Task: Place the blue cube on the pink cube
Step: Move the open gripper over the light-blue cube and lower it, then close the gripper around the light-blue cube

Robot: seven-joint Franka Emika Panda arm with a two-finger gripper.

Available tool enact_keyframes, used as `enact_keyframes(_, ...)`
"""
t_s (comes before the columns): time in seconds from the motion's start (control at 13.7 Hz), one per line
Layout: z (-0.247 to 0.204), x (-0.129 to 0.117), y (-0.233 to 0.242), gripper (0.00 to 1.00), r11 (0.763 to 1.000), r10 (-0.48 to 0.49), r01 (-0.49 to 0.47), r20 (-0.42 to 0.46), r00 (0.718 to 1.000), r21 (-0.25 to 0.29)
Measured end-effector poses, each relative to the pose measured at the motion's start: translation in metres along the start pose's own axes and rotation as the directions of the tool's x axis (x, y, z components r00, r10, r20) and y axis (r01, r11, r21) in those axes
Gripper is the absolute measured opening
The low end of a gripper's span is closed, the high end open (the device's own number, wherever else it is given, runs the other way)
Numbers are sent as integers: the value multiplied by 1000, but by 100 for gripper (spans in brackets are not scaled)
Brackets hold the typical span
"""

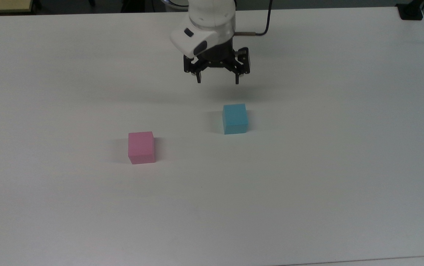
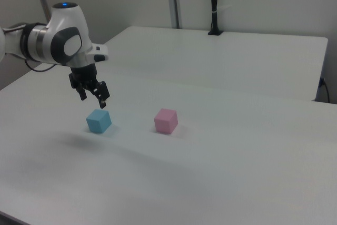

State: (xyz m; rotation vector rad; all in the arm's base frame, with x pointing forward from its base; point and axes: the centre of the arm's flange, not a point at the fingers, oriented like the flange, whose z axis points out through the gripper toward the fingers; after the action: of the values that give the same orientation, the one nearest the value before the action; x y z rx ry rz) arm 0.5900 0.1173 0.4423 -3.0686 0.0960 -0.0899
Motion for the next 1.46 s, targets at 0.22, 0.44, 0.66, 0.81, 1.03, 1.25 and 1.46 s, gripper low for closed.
enact_keyframes(0.22,33,0,-13,100,999,-6,7,41,999,-45)
enact_keyframes(0.44,48,11,-20,100,997,37,-34,45,998,-64)
enact_keyframes(0.66,62,19,-34,100,993,46,-42,36,998,-108)
enact_keyframes(0.81,79,20,-47,100,988,45,-39,37,998,-150)
enact_keyframes(1.03,93,21,-51,100,987,41,-32,51,998,-159)
enact_keyframes(1.25,100,20,-59,100,987,26,-16,58,998,-162)
enact_keyframes(1.46,103,17,-68,100,986,7,3,62,998,-167)
